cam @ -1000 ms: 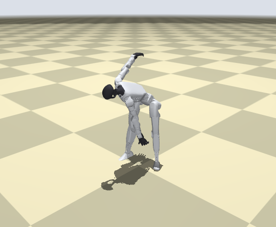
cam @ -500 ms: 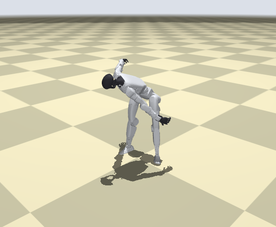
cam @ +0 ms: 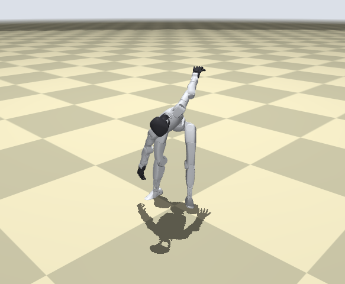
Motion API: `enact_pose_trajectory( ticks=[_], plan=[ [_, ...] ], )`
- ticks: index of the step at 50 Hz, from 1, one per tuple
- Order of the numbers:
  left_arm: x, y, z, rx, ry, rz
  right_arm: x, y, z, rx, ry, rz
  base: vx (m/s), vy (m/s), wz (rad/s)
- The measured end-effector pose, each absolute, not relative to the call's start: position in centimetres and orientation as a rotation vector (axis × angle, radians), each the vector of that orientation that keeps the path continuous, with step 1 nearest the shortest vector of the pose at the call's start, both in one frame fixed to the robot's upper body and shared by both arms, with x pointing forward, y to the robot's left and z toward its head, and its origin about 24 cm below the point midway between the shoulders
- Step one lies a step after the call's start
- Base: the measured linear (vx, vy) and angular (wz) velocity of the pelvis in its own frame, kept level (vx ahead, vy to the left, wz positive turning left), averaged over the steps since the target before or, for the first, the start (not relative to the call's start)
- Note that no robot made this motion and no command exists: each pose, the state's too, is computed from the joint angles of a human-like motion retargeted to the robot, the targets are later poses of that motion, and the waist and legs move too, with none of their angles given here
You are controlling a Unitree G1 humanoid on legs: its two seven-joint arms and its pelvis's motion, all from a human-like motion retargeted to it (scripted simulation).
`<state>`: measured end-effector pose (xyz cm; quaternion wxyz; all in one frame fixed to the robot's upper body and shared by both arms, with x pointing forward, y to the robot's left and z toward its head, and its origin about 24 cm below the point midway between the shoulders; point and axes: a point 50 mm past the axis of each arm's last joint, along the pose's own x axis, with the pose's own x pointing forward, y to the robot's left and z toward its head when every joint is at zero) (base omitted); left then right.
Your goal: In place motions
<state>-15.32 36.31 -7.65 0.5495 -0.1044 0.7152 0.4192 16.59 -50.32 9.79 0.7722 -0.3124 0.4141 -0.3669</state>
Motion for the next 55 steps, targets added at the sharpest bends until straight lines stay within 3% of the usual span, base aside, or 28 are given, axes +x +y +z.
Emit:
enact_pose_trajectory(
  ticks=[4, 9, 12, 18, 25, 32, 35, 41, 47, 55],
  plan=[
    [-9.4, 36.4, -10.0, -0.111, 1.587, 0.979, 18.9, -49.7, 11.2, -0.651, 0.921, -0.741, 0.29, -0.56, 0.47],
    [-4.7, 35.5, -11.7, 0.162, 1.571, 0.839, 22.8, -46.1, 10.9, -0.464, 1.022, -0.199, 0.30, -0.50, 0.32],
    [-4.8, 33.8, -12.6, 0.111, 1.631, 0.739, 25.1, -44.3, 10.6, -0.480, 0.955, -0.094, 0.12, -0.11, 0.22],
    [-5.2, 33.2, -12.9, -0.073, 1.574, 0.880, 26.1, -43.6, 9.8, -0.503, 0.848, -0.144, 0.07, -0.04, 0.16],
    [-1.9, 36.5, -11.4, 0.058, 1.441, 0.898, 20.5, -47.6, 9.3, -0.534, 0.832, -0.383, -0.07, -0.08, -0.16],
    [7.9, 39.5, -8.5, 0.413, 1.475, 0.210, 11.9, -51.3, 8.3, -0.683, 1.012, -0.664, -0.22, -0.08, -0.47],
    [12.8, 40.9, -5.6, 0.574, 1.469, 0.106, 8.5, -51.3, 6.3, -0.662, 1.101, -0.700, -0.29, -0.07, -0.80],
    [20.1, 43.3, 0.9, 0.786, 1.220, 0.267, 2.6, -49.1, 0.9, -0.488, 1.225, -0.709, -0.31, 0.11, -0.98],
    [19.7, 47.6, 7.1, 0.836, 1.037, 0.560, -0.9, -44.8, -4.5, -0.328, 1.338, -0.617, -0.28, 0.18, -1.17],
    [23.7, 46.6, 10.5, 0.764, 0.845, 0.594, -6.8, -38.2, -9.2, 0.182, 1.315, -0.753, -0.05, 0.08, -1.35]
  ],
)
